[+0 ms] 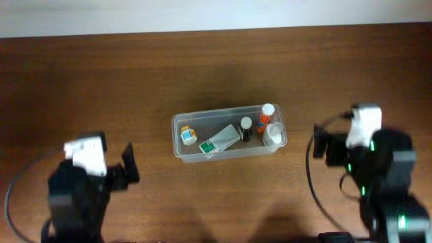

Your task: Pack container

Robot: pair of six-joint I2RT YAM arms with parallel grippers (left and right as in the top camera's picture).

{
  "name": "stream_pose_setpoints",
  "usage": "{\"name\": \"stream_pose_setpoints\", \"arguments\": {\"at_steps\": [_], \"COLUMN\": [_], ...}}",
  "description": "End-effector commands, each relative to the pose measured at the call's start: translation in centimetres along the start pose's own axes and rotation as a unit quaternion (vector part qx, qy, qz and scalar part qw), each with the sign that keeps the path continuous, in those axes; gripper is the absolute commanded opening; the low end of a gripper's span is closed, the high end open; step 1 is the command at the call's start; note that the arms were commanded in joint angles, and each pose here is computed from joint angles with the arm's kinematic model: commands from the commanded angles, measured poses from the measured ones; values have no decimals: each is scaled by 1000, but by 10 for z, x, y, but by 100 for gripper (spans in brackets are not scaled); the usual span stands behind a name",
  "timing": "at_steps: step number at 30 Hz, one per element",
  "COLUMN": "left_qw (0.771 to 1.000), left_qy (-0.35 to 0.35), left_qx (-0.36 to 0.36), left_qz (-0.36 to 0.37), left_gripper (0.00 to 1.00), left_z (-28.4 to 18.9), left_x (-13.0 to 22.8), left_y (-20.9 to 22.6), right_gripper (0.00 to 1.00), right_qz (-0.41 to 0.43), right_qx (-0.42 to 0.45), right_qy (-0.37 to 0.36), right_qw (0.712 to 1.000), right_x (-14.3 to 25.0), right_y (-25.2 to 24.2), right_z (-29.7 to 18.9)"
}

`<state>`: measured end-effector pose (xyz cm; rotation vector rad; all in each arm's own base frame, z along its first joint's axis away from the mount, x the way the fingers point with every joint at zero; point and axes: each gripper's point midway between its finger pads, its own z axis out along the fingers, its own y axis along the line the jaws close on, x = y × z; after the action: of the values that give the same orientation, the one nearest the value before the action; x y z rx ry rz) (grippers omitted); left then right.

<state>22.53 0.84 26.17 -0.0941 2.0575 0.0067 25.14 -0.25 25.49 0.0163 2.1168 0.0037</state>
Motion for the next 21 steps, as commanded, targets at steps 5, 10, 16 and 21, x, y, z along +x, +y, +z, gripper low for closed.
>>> {"name": "stream_pose_setpoints", "arguments": {"at_steps": [5, 10, 16, 21], "left_qw": [998, 998, 1000, 1000], "left_qy": [-69, -55, -26, 6], "left_qx": [10, 9, 8, 7], "left_qz": [8, 9, 10, 10], "left_gripper": [99, 99, 99, 100], "left_z": [-41, -42, -41, -40], "left_x": [7, 16, 30, 46], "left_y": [0, 0, 1, 2], "right_gripper": [98, 98, 98, 98], "right_qz": [5, 4, 4, 4], "right_qx": [21, 21, 22, 22], "right_qy": [-51, -8, 38, 46], "right_qw": [998, 1000, 999, 999], "right_x": [45, 72, 95, 99], "right_y": [-7, -7, -7, -7], "right_z": [-19, -19, -20, -21]}}
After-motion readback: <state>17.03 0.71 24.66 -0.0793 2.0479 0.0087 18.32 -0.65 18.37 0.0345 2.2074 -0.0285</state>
